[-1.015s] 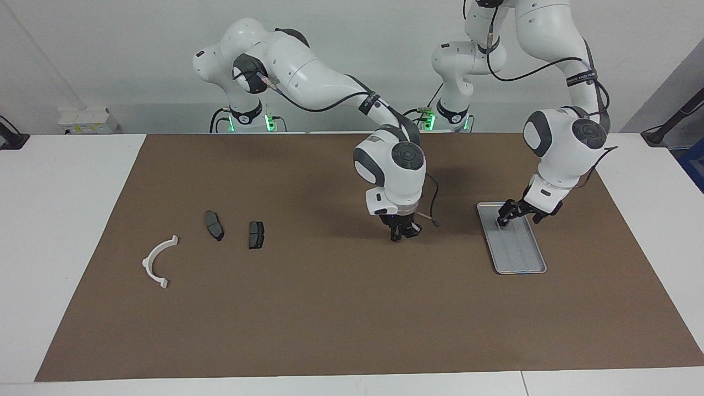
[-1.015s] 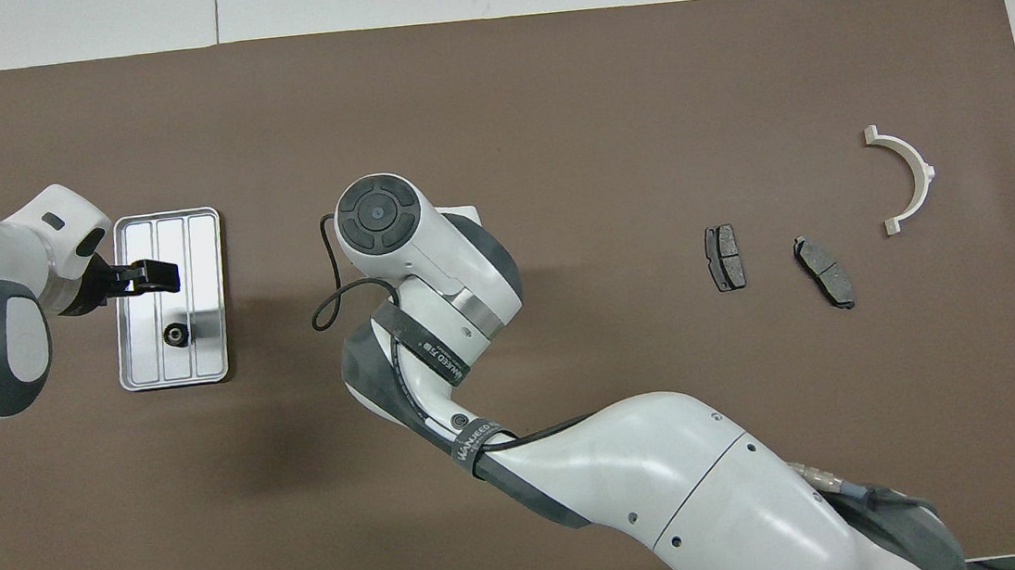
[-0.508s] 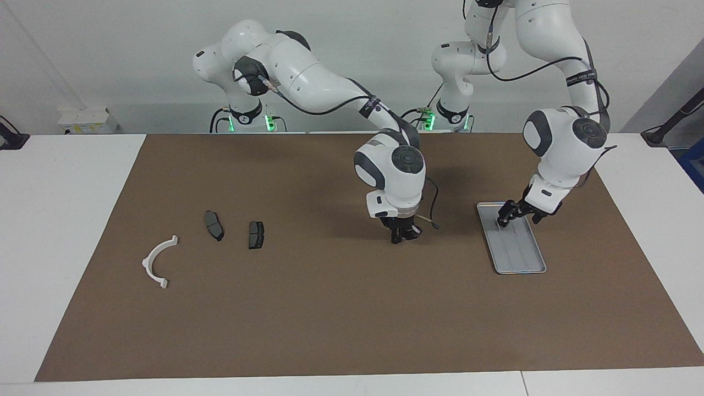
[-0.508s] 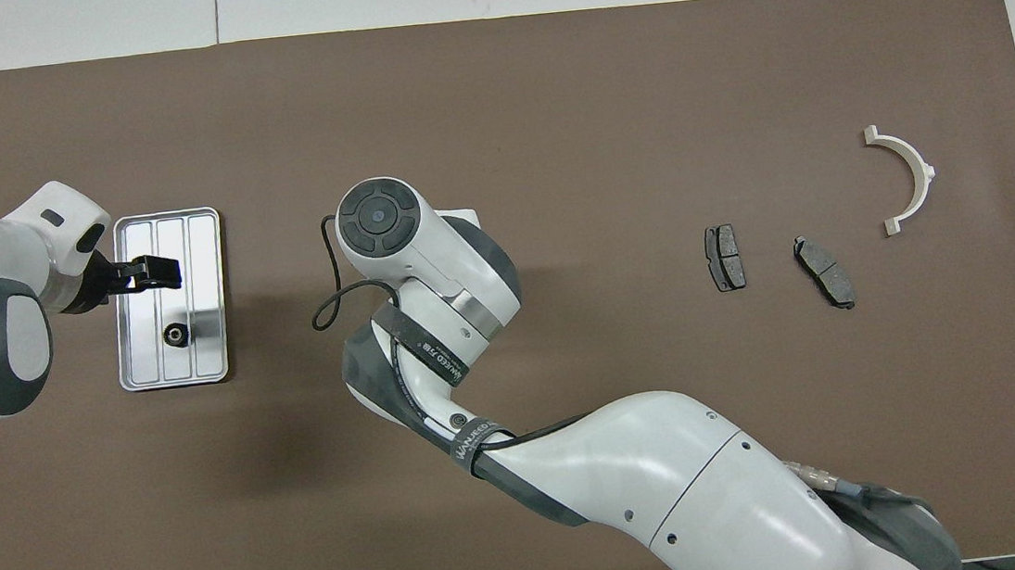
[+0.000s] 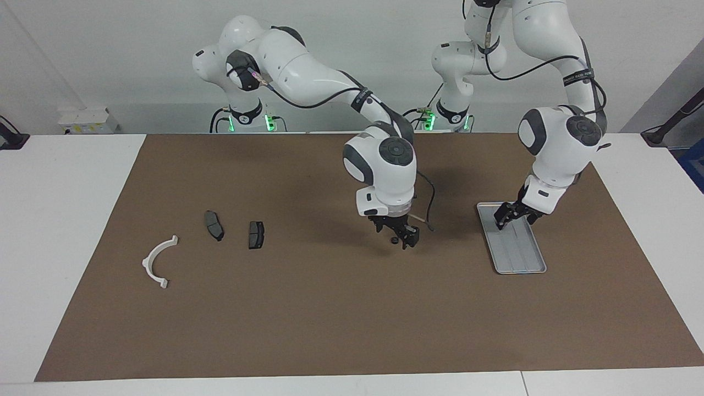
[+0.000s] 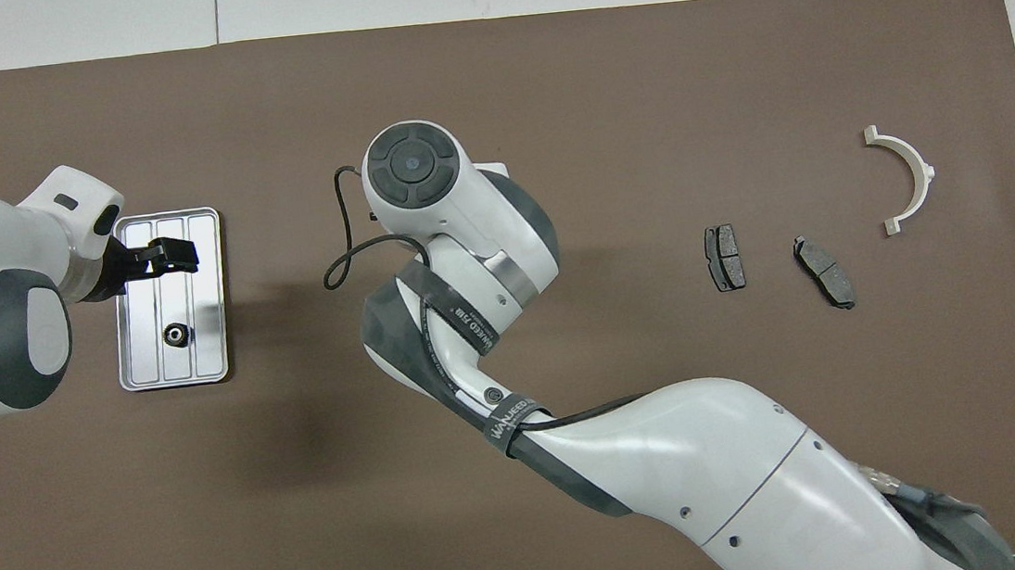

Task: Pick bearing gear from pile to tray

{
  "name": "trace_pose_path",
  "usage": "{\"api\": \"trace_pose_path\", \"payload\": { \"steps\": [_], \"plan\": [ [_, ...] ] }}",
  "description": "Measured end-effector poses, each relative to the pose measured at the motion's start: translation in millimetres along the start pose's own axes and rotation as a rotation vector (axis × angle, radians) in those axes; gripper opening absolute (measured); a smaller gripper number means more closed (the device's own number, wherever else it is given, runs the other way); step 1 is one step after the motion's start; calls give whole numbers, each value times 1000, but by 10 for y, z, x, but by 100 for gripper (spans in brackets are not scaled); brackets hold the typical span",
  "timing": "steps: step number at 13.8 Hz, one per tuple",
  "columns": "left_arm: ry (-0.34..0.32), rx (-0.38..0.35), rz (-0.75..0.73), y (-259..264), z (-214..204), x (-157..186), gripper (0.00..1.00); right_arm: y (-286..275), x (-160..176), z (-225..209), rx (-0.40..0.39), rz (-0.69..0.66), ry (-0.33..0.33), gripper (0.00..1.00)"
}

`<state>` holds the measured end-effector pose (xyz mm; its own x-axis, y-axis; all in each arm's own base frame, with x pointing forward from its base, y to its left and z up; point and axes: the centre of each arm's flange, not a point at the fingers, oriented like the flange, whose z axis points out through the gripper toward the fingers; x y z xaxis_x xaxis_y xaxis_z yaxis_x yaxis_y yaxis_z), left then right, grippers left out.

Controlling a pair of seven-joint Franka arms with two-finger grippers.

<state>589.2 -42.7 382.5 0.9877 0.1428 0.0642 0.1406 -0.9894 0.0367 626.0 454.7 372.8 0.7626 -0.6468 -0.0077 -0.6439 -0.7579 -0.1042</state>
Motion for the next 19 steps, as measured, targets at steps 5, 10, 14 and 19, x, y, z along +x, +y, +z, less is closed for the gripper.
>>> {"api": "trace_pose_path", "payload": {
  "steps": [5, 10, 14, 19],
  "plan": [
    [1, -20, -132, 1346, -78, -235, 100, 691, 1018, -1567, -7, -313, 6, 100],
    [-51, 14, -219, 2796, 457, -537, 100, 1654, 1674, -2737, -66, -609, 20, 100],
    [-55, 32, -234, 2786, 700, -504, 100, 2174, 2078, -2997, -99, -592, -3, 100],
    [-49, 24, -235, 2838, 854, -641, 90, 2971, 2512, -3418, -84, -682, -22, 100]
  ]
}}
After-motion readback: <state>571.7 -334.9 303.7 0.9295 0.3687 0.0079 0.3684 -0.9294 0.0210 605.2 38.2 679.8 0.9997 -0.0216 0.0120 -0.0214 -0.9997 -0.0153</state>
